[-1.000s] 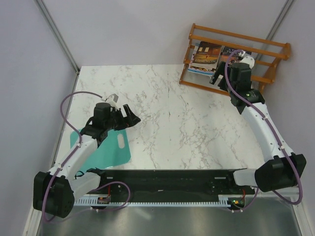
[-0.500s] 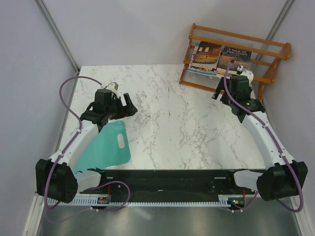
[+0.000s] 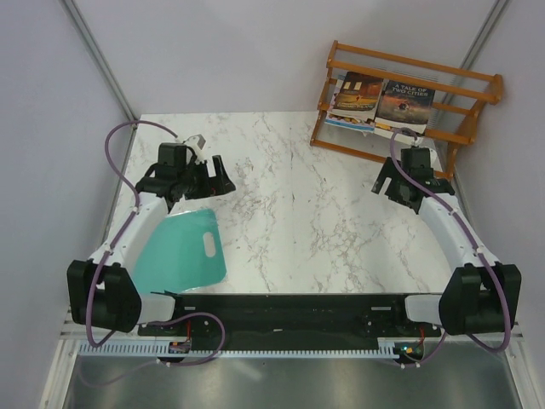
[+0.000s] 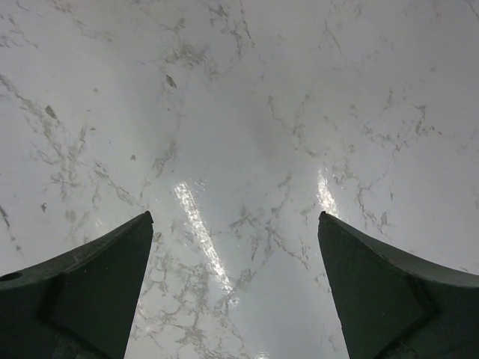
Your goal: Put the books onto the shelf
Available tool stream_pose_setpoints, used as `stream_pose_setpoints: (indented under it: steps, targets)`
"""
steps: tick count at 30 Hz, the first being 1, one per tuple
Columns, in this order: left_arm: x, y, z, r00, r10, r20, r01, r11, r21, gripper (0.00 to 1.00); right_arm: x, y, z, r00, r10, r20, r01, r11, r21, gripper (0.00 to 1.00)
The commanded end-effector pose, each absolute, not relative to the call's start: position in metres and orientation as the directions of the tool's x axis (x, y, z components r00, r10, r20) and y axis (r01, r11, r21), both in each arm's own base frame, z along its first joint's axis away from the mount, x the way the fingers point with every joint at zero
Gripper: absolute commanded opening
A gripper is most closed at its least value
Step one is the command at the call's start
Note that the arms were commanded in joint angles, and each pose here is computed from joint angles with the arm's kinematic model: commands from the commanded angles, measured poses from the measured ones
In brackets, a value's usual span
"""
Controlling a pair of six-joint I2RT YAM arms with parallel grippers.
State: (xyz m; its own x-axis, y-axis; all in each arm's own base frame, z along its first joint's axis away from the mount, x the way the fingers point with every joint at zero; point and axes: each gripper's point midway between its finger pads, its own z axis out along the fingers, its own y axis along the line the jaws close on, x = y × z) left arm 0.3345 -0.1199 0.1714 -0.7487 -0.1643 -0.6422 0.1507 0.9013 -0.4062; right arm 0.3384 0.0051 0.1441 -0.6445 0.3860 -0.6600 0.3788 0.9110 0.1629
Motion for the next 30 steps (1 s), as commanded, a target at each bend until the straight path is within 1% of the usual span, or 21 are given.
stream_pose_setpoints:
  steps: [1,6,10,13,24,30]
  targets:
    - [0.334,-0.127,0.179,-0.758,-0.101,-0.644,0.245,0.872,-0.425,1.00,0.326,-0.002,0.128,-0.679,0.406,-0.612,0.394,0.904,0.164,0.98]
    - [0.335,-0.122,0.163,-0.798,-0.086,-0.596,0.228,0.873,-0.431,1.00,0.317,-0.011,0.112,-0.703,0.438,-0.560,0.423,0.891,0.167,0.98]
    - [0.336,-0.120,0.158,-0.814,-0.089,-0.574,0.215,0.872,-0.440,1.00,0.312,-0.009,0.097,-0.741,0.441,-0.506,0.416,0.893,0.170,0.98]
    - [0.337,-0.120,0.155,-0.820,-0.089,-0.566,0.209,0.873,-0.441,1.00,0.308,-0.011,0.089,-0.752,0.446,-0.486,0.421,0.892,0.166,0.98]
    - [0.340,-0.119,0.136,-0.848,-0.117,-0.517,0.155,0.877,-0.454,1.00,0.292,-0.027,0.083,-0.744,0.442,-0.502,0.453,0.885,0.108,0.98]
    - [0.336,-0.127,0.128,-0.863,-0.136,-0.486,0.149,0.852,-0.503,1.00,0.286,-0.020,0.077,-0.734,0.483,-0.477,0.476,0.867,0.146,0.98]
